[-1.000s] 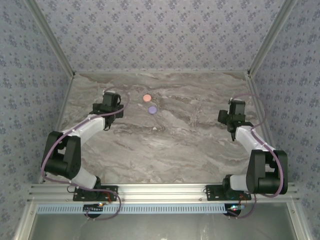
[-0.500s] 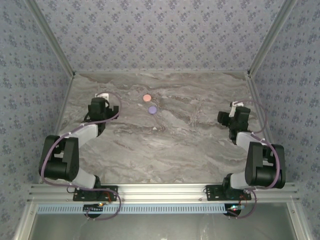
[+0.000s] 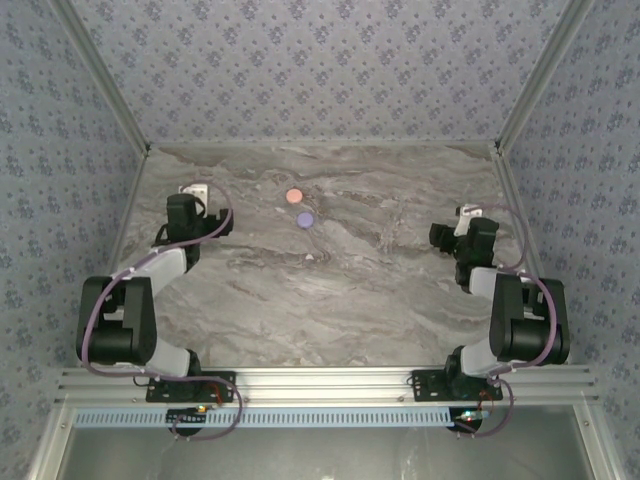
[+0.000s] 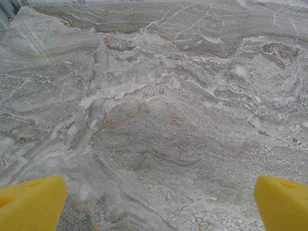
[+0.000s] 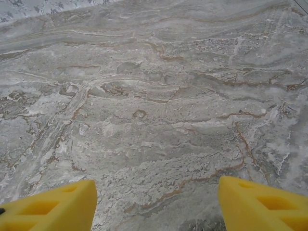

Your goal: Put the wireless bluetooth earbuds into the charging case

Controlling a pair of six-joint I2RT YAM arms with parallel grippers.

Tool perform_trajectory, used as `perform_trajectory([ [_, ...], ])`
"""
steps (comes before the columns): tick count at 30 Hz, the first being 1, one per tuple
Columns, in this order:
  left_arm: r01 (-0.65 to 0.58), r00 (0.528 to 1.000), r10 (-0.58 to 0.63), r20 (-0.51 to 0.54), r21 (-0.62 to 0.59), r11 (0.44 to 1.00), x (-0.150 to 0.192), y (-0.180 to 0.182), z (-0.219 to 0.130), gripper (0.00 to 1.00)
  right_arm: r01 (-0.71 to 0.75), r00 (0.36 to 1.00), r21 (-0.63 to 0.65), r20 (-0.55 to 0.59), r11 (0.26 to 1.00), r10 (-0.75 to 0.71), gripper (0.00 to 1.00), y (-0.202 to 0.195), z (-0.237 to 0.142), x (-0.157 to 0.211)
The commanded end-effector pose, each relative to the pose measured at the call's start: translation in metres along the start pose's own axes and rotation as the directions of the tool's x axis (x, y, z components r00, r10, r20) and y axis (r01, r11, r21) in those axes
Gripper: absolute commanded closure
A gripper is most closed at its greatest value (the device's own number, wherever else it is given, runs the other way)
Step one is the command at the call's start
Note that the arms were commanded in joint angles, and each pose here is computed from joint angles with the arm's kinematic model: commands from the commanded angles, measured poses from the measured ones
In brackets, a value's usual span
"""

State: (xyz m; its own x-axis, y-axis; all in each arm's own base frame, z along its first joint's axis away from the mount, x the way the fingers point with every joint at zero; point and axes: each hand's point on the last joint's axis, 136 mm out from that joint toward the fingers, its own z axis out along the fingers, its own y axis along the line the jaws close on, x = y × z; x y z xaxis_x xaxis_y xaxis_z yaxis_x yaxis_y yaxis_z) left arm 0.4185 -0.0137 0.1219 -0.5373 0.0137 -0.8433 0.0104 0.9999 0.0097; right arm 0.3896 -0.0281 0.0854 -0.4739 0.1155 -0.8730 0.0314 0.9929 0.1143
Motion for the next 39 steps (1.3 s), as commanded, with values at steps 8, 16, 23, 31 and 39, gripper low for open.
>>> perform_trajectory([
  [8,0.0,0.99,0.0,0.142,-0.001,1.0,0.013,0.011,-0.022,0.01,0.078,0.995,-0.011,0.058,0.997,-0.077,0.29,0.012,0.0,-0.005],
  [16,0.002,0.974,-0.009,0.227,0.033,0.999,0.036,0.011,-0.014,0.01,0.116,0.99,0.022,0.074,0.993,-0.118,0.27,0.014,0.002,0.007],
  [23,0.057,0.984,-0.047,0.171,-0.054,0.997,0.039,0.027,0.0,0.01,0.124,0.989,0.038,0.074,0.992,-0.127,0.01,0.015,0.002,0.006],
  [31,0.055,0.984,-0.045,0.173,-0.056,0.997,0.039,0.027,0.0,0.01,0.122,0.99,0.038,0.071,0.992,-0.125,0.0,0.014,0.003,0.007],
  [39,0.056,0.984,-0.046,0.171,-0.055,0.997,0.04,0.027,0.0,0.01,0.116,0.99,0.031,0.073,0.993,-0.118,0.0,0.014,0.003,0.006],
])
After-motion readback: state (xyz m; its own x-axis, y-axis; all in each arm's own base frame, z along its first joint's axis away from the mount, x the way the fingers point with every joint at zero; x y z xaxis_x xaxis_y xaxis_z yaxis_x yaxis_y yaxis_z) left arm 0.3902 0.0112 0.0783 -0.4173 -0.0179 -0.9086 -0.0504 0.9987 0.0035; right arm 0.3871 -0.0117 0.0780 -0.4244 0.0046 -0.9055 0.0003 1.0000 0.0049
